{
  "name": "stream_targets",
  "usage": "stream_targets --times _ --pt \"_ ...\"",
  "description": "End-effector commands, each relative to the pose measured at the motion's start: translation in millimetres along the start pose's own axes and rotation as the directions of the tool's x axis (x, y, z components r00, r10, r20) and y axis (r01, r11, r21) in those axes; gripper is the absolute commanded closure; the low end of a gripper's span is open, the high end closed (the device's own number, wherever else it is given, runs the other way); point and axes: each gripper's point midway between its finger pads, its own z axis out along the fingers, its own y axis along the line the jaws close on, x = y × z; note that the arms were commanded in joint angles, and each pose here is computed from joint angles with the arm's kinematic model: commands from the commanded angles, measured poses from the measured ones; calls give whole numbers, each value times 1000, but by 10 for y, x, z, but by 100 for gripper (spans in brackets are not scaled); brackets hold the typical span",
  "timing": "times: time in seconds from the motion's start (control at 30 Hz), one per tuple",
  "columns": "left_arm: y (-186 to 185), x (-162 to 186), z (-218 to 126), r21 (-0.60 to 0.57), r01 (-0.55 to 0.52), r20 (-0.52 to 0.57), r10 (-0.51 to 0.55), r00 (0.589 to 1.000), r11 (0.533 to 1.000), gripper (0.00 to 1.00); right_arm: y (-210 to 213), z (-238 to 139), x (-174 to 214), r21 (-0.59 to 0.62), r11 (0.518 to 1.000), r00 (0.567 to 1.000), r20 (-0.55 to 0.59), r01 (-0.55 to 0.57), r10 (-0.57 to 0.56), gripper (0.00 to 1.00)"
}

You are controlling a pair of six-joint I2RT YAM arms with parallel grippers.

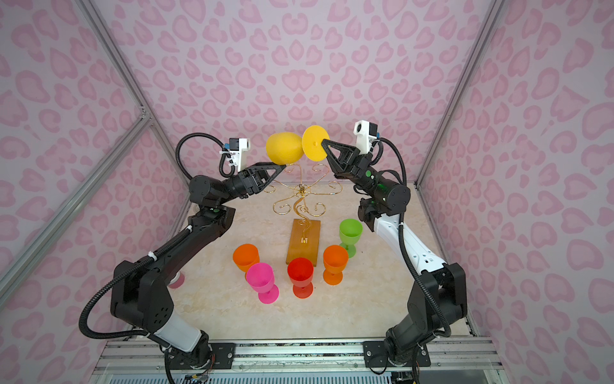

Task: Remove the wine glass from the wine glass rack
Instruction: 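Close the left gripper on the yellow glass bowl while the right holds its foot, then open the right gripper off the yellow glass foot while the left holds the bowl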

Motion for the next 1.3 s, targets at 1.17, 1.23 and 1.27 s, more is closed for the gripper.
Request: stream_targets --times 1.17,1.23,1.27 --pt "-536 -45 -127 58 -149 37 147 988 987 71 -293 -198 -198 -74 977 978 48 -198 202 100" --pt "-574 -40 -127 64 -156 37 154 987 986 71 -319 -196 -206 -72 975 976 46 -210 214 100" --pt "-589 -35 -129 65 -159 37 157 987 985 72 -341 -206 -221 -71 973 974 51 -219 222 100"
